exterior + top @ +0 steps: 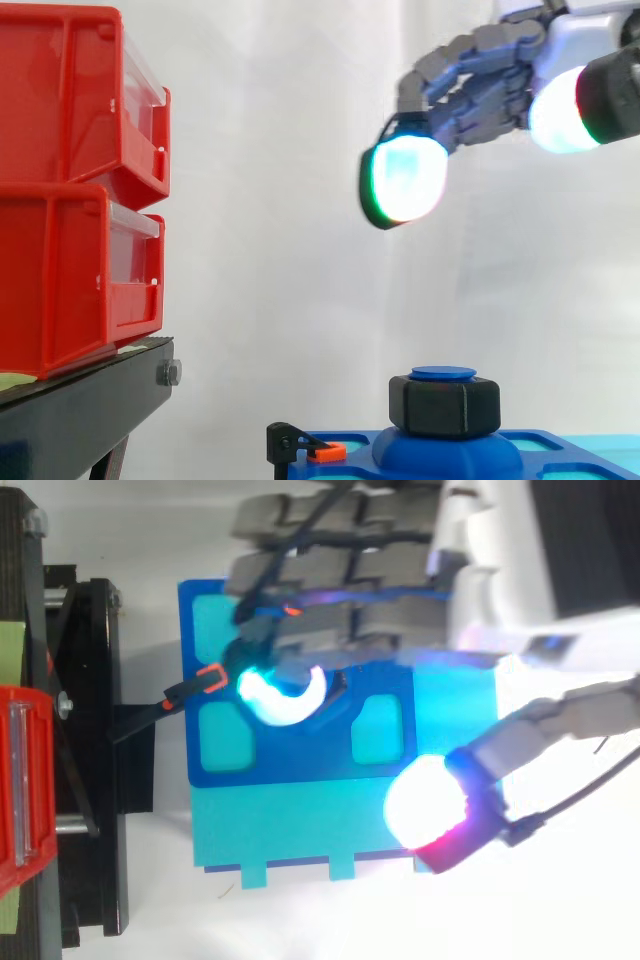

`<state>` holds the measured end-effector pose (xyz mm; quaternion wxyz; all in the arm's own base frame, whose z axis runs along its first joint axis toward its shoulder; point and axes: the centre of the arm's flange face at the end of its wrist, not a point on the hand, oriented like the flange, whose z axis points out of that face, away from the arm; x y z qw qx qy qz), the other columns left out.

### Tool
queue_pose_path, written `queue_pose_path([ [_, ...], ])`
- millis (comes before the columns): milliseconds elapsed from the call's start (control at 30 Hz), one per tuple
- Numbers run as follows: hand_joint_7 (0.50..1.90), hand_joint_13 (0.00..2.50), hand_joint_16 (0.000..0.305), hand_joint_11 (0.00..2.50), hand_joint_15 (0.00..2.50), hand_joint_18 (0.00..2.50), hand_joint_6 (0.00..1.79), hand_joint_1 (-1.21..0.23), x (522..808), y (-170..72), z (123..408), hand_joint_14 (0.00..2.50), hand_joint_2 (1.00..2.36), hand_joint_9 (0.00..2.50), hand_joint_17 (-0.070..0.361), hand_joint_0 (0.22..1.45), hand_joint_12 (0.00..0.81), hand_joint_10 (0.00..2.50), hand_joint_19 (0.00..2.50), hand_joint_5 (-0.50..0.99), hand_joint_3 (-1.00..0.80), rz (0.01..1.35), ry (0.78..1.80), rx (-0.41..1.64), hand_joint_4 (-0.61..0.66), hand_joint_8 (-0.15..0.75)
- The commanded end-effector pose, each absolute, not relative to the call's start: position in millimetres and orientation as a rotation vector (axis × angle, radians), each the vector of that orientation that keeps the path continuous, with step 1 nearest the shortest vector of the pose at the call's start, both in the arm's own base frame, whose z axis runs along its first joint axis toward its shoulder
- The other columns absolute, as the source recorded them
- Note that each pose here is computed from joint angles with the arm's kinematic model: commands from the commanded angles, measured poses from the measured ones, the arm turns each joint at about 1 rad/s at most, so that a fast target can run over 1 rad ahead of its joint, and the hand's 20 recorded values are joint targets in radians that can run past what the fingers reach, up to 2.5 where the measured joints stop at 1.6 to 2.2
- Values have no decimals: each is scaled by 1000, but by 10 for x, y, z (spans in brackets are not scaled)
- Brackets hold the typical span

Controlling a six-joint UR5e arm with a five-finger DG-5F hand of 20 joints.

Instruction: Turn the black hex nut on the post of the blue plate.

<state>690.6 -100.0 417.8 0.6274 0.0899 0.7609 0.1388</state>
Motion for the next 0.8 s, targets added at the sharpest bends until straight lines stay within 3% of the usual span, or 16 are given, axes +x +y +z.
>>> queue_pose_path([
  [0, 778, 64, 63, 0, 0, 0, 502, -577, 6648, -1021, 4155, 0, 1000, 323, 142, 450, 397, 0, 40, -211, -500, 330, 1790, 256, 212, 275],
  [167, 755, 53, 63, 0, 0, 0, 502, -571, 6349, -1090, 4101, 0, 1000, 325, 142, 456, 393, 0, 41, -204, -500, 382, 1785, 338, 218, 272],
  [367, 732, 15, 63, 0, 0, 0, 502, -567, 5962, -1114, 4283, 0, 1000, 311, 142, 457, 389, 0, 19, -196, -500, 440, 1765, 416, 223, 268],
  [533, 702, 0, 63, 0, 0, 0, 502, -565, 5645, -1139, 4207, 0, 1000, 250, 142, 456, 384, 0, 0, -198, -500, 500, 1760, 517, 198, 249],
  [767, 664, 0, 65, 0, 0, 0, 501, -544, 5561, -1159, 4104, 0, 1000, 123, 147, 442, 378, 0, 0, -209, -500, 584, 1739, 653, 168, 223],
])
